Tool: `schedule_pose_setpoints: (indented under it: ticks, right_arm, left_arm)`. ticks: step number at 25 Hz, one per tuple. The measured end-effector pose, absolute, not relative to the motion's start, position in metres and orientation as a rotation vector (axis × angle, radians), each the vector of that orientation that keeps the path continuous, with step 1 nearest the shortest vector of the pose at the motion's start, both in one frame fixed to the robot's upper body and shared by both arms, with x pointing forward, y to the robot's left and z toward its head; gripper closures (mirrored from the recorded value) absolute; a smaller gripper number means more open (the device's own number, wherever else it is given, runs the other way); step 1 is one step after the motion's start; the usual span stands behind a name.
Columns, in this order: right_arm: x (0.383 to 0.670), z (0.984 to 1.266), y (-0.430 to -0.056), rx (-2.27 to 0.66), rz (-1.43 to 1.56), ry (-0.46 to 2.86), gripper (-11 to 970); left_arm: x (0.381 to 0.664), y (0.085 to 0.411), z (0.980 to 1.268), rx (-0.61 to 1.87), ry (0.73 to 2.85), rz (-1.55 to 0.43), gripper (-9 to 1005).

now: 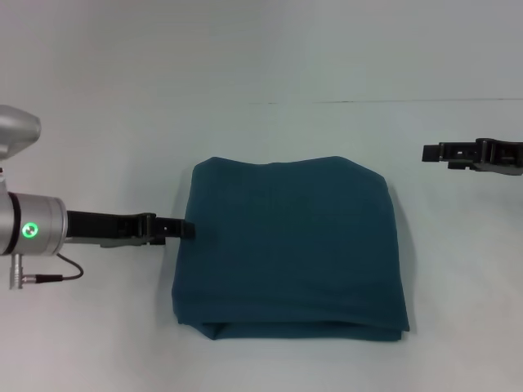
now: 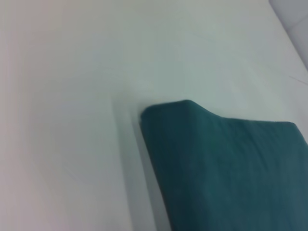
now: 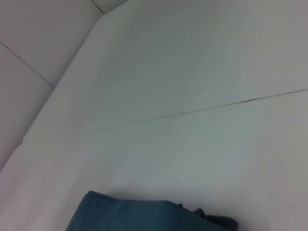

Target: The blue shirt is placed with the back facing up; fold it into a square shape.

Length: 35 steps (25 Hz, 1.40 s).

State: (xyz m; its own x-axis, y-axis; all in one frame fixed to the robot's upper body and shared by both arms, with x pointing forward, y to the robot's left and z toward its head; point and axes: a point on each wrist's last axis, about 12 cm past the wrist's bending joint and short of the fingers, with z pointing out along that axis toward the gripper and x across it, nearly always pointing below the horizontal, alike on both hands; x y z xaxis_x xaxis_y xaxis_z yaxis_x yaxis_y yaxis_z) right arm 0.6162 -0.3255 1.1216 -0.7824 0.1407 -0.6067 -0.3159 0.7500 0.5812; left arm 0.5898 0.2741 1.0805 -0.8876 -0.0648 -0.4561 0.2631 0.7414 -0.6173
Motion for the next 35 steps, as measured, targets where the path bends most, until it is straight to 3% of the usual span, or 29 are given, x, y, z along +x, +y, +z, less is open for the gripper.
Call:
schedule_pose_setpoints:
  ticks: [2, 4, 10, 20, 35]
  right_arm:
    - [0.616, 1.122, -0.325, -0.131, 0.921, 2.299, 201]
    - [0.616, 1.122, -0.325, -0.13, 0.923, 2.299, 201]
    - [0.616, 1.122, -0.325, -0.128, 0.924, 2.3, 201]
    - [0.619, 1.124, -0.323, -0.133, 0.921, 2.298, 201]
    - [0.619, 1.123, -0.323, -0.139, 0.919, 2.296, 201]
  left_arm:
    - [0.59, 0.273, 1.08, 0.151, 2.487, -0.974, 523]
    - [0.592, 0.272, 1.079, 0.151, 2.487, -0.959, 285]
    - [0.596, 0.263, 1.079, 0.197, 2.492, -0.95, 101]
    - [0.599, 0.245, 1.081, 0.274, 2.499, -0.958, 73]
    - [0.605, 0.239, 1.079, 0.299, 2.507, -0.893, 159]
